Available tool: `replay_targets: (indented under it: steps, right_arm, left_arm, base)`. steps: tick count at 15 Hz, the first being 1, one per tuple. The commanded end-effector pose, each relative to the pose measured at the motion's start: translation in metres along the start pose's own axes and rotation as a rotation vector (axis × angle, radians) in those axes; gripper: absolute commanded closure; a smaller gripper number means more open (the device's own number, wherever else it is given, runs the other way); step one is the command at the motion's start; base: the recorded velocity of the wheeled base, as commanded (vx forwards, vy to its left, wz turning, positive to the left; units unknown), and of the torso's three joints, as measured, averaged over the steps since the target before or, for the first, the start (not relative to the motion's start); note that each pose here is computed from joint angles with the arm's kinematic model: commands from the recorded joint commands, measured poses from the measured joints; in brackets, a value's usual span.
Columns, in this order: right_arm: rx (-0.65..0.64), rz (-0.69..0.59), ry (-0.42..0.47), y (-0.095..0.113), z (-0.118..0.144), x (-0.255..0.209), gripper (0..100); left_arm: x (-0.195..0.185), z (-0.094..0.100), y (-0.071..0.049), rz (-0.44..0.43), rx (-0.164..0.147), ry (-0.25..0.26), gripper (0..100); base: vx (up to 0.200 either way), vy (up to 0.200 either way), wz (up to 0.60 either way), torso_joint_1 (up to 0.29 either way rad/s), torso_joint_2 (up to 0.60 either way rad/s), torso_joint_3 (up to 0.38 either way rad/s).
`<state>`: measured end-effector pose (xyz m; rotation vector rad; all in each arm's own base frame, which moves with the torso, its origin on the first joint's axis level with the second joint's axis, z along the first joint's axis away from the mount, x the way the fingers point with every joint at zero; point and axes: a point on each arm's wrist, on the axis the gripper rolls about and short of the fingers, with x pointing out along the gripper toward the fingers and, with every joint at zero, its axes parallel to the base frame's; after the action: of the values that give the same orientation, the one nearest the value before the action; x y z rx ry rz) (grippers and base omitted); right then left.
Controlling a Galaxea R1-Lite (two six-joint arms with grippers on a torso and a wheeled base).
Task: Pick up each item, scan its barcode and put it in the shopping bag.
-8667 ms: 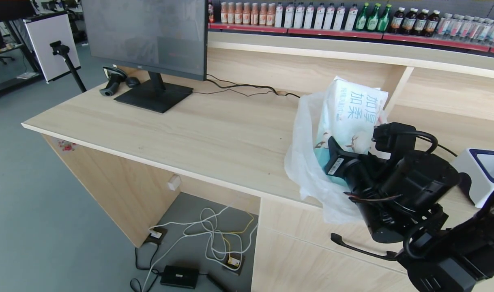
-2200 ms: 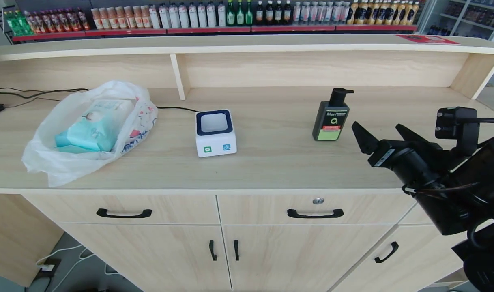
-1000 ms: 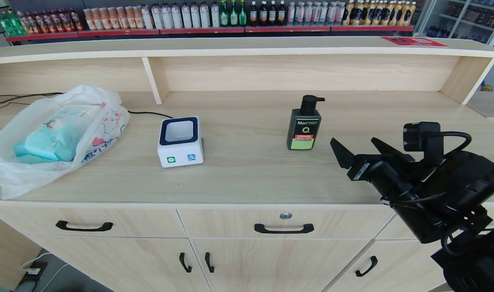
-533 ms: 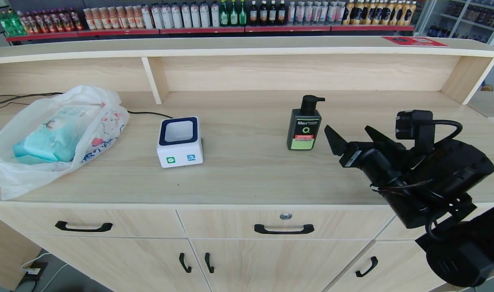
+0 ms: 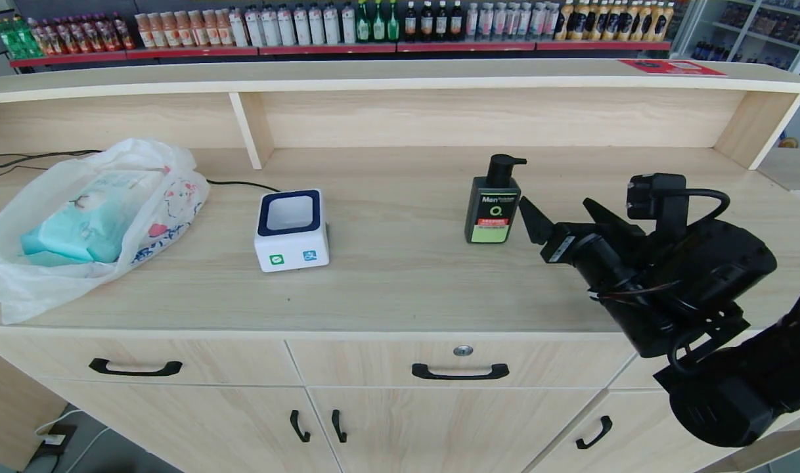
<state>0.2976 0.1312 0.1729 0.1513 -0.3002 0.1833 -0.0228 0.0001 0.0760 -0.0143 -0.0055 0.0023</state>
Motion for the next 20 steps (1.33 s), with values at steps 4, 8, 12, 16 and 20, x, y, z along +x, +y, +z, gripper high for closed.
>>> replay_targets:
  steps: [4,8,12,16,20]
  right_arm:
    - [0.000,0.012,0.017,0.005,-0.010,0.004,0]
    - [0.000,0.008,0.007,0.007,-0.017,0.015,0]
    - [-0.002,-0.004,0.004,0.003,-0.018,0.018,0]
    - [-0.001,-0.011,0.004,0.002,-0.019,0.020,0]
    - [-0.002,-0.031,-0.006,-0.003,-0.018,0.023,0]
  left_arm:
    - [0.000,0.000,0.000,-0.001,0.000,-0.002,0]
    - [0.000,0.000,0.000,-0.001,0.000,-0.002,0]
    - [0.000,0.000,0.000,0.001,-0.001,-0.002,0]
    - [0.000,0.000,0.000,0.001,-0.001,-0.002,0]
    - [0.000,0.000,0.000,0.001,-0.001,-0.002,0]
  base:
    - [0.000,0.000,0.00,0.000,0.00,0.000]
    - [0.000,0.000,0.00,0.000,0.00,0.000]
    - [0.000,0.000,0.00,0.000,0.00,0.000]
    - [0.000,0.000,0.00,0.000,0.00,0.000]
    - [0.000,0.000,0.00,0.000,0.00,0.000]
